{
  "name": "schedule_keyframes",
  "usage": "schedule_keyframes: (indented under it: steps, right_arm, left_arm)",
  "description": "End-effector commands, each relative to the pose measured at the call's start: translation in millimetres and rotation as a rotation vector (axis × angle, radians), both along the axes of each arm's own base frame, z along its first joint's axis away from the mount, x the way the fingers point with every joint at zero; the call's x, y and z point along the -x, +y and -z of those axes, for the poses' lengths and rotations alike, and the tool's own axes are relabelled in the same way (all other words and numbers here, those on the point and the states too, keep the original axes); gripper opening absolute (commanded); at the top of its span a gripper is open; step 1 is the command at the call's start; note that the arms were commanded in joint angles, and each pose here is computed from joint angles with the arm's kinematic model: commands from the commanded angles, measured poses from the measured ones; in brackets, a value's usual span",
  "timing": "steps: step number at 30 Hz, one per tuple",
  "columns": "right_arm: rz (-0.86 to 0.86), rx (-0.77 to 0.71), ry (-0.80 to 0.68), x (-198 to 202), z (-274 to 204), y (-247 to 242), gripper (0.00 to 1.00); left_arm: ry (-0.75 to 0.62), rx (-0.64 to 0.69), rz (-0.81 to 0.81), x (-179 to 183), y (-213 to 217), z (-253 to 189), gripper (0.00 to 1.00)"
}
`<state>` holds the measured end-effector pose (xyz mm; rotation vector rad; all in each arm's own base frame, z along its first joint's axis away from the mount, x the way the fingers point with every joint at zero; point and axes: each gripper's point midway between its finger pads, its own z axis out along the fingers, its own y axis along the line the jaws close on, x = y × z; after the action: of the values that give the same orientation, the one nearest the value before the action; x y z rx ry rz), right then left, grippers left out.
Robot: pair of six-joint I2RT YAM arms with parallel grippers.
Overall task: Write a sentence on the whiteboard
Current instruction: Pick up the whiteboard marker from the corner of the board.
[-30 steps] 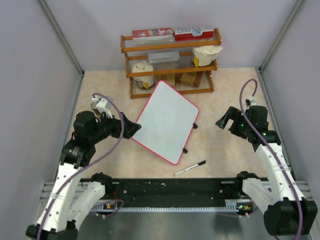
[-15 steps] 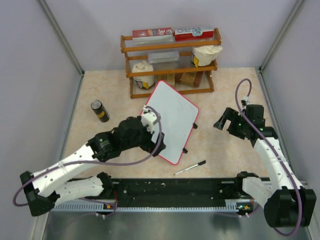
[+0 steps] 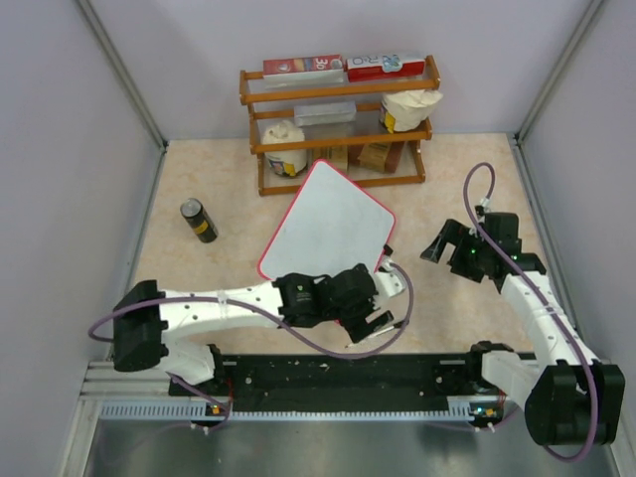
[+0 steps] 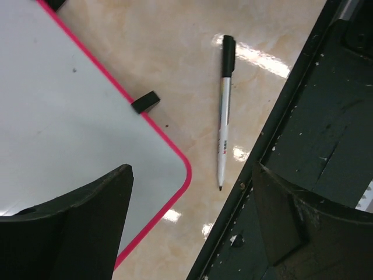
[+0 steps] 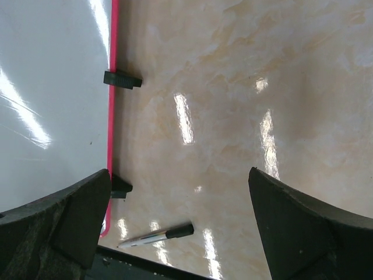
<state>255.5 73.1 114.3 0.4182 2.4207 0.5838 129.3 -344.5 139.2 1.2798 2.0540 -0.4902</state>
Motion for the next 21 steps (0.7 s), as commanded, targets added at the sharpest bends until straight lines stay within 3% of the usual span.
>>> schedule_keyframes:
  steps: [1, 10, 21]
  right_arm:
    - [-0.001, -0.006, -0.02, -0.1, 1.3, 0.3, 0.99]
    - [0.001, -0.013, -0.021, 7.1, 4.3, 1.4, 0.99]
    - [-0.003, -0.017, -0.021, 8.3, 4.7, 2.0, 0.99]
  left_arm:
    - [-0.056, 0.063, 0.085, 9.4, -48.9, -12.9, 0.84]
    - [0.013, -0.055, 0.164, 41.0, -77.9, 46.2, 0.65]
    - [0.011, -0.202, 0.043, 30.7, -51.9, 120.1, 0.49]
